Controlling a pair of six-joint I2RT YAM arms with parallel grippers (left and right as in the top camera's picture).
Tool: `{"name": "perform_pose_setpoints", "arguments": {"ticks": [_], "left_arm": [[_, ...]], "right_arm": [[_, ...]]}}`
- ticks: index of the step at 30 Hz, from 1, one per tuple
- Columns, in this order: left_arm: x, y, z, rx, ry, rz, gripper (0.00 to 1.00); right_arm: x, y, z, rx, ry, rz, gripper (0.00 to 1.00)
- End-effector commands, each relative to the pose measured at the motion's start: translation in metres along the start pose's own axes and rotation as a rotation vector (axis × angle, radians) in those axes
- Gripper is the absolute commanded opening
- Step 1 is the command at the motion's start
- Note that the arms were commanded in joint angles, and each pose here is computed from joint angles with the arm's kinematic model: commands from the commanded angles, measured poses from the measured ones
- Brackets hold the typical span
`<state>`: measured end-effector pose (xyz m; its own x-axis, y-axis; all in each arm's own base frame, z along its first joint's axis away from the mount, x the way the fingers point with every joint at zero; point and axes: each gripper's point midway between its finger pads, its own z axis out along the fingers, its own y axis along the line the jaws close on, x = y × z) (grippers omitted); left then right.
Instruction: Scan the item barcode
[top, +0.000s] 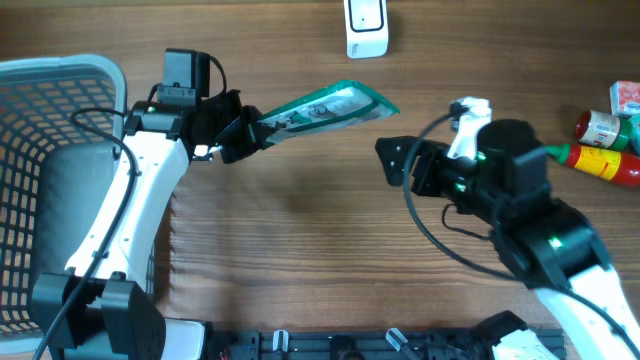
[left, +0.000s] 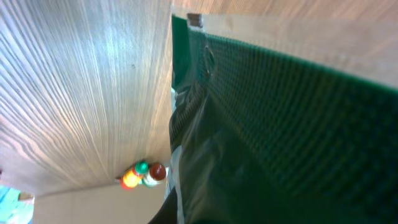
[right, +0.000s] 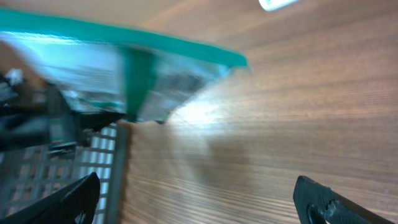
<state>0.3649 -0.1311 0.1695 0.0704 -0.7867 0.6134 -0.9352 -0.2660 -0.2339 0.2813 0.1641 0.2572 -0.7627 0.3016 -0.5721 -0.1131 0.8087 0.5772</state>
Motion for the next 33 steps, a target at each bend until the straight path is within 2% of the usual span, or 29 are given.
{"name": "perform_pose_setpoints", "arguments": {"ticks": [1, 8, 12, 15, 17, 19, 23, 28, 33], "left_arm": [[0.01, -0.005, 0.0, 0.006, 0.069, 0.06, 0.04], [0.017, -0.001, 0.001, -0.009, 0.097, 0.079, 0.04], [0.018, -0.001, 0.001, -0.011, 0.101, 0.072, 0.04], [0.019, -0.013, 0.002, 0.052, 0.083, 0.32, 0.04], [0.028, -0.014, 0.001, 0.058, 0.126, 0.331, 0.04], [0.039, -0.009, -0.002, 0.029, 0.2, 0.241, 0.04], [0.045, -0.008, -0.008, -0.01, 0.268, 0.067, 0.04], [0.035, 0.005, -0.002, -0.093, 0.223, -0.185, 0.04], [0.034, 0.009, -0.002, -0.113, 0.217, -0.229, 0.04]], "right_arm": [[0.007, 0.008, 0.02, -0.063, 0.062, 0.046, 1.0], [0.006, 0.002, 0.021, -0.026, 0.052, 0.168, 1.0], [0.009, -0.03, 0.02, 0.138, 0.023, 0.223, 1.0], [0.02, -0.049, 0.014, 0.233, 0.046, 0.221, 1.0], [0.028, -0.051, 0.009, 0.244, 0.074, 0.225, 1.0], [0.044, -0.064, 0.001, 0.31, 0.128, 0.259, 1.0], [0.096, -0.106, -0.03, 0.591, 0.256, 0.491, 1.0], [0.11, -0.095, -0.031, 0.543, 0.344, 0.525, 1.0], [0.109, -0.094, -0.031, 0.539, 0.34, 0.541, 1.0]]}}
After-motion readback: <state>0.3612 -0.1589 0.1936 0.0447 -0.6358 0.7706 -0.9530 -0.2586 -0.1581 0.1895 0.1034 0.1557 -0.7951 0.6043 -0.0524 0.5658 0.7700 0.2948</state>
